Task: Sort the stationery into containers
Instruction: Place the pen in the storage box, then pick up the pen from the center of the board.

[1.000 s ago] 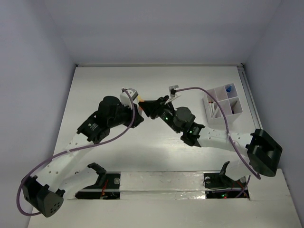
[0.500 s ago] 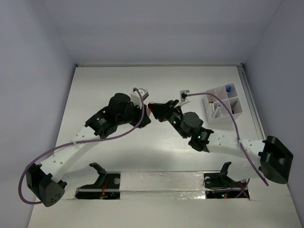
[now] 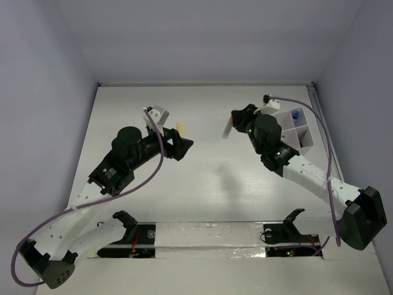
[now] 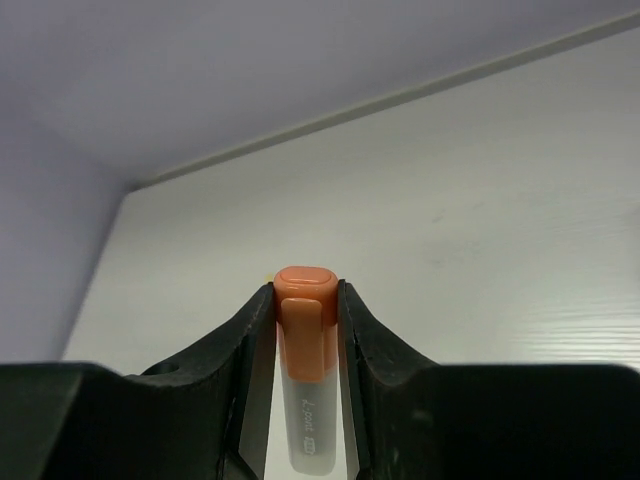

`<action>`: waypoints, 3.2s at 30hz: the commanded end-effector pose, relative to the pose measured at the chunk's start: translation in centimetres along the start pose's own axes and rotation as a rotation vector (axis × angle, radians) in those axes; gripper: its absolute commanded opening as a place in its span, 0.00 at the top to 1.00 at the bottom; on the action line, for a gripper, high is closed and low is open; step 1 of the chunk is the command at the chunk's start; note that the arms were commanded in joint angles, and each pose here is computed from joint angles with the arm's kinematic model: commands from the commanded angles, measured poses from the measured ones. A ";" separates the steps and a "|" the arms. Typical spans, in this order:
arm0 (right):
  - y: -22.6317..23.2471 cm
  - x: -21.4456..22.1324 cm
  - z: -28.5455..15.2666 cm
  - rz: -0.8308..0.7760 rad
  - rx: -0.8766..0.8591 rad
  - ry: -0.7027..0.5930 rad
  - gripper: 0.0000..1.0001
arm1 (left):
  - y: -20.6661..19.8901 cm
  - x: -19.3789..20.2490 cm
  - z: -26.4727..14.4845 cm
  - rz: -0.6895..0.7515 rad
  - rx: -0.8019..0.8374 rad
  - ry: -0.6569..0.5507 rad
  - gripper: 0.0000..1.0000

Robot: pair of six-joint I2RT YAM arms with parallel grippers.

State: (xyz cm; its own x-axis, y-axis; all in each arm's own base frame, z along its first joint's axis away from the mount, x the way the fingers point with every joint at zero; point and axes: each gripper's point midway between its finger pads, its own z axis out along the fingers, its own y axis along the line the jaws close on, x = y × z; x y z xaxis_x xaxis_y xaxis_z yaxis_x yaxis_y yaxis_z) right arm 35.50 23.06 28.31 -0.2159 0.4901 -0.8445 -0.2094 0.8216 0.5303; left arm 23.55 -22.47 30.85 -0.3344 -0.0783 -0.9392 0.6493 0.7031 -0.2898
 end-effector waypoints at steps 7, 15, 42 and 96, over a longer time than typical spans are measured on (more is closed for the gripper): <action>-17.8 -8.8 -4.4 -0.241 0.698 -0.197 1.00 | 0.5 0.5 -2.5 0.070 -0.013 -0.072 0.01; -24.5 -12.6 -8.7 -0.374 1.029 -0.268 1.00 | -0.1 0.6 -4.5 0.070 0.022 -0.157 0.01; -27.7 -7.5 -5.6 -0.565 1.014 -0.069 1.00 | -0.1 -0.6 -6.4 0.071 -0.012 -0.223 0.01; 2.0 23.1 19.2 -0.415 -0.058 0.637 0.28 | 9.3 1.5 -3.3 -0.041 -0.345 -0.116 0.01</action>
State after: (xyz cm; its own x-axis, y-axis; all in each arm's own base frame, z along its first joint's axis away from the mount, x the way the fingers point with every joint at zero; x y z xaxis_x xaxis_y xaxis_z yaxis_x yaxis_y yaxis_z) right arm 48.99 39.24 7.46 -0.6177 -0.1099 -0.7787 -0.3854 0.9054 0.1779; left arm 26.42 -13.51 26.17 -0.2977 -0.1522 -0.9425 0.3515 0.9004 -0.2565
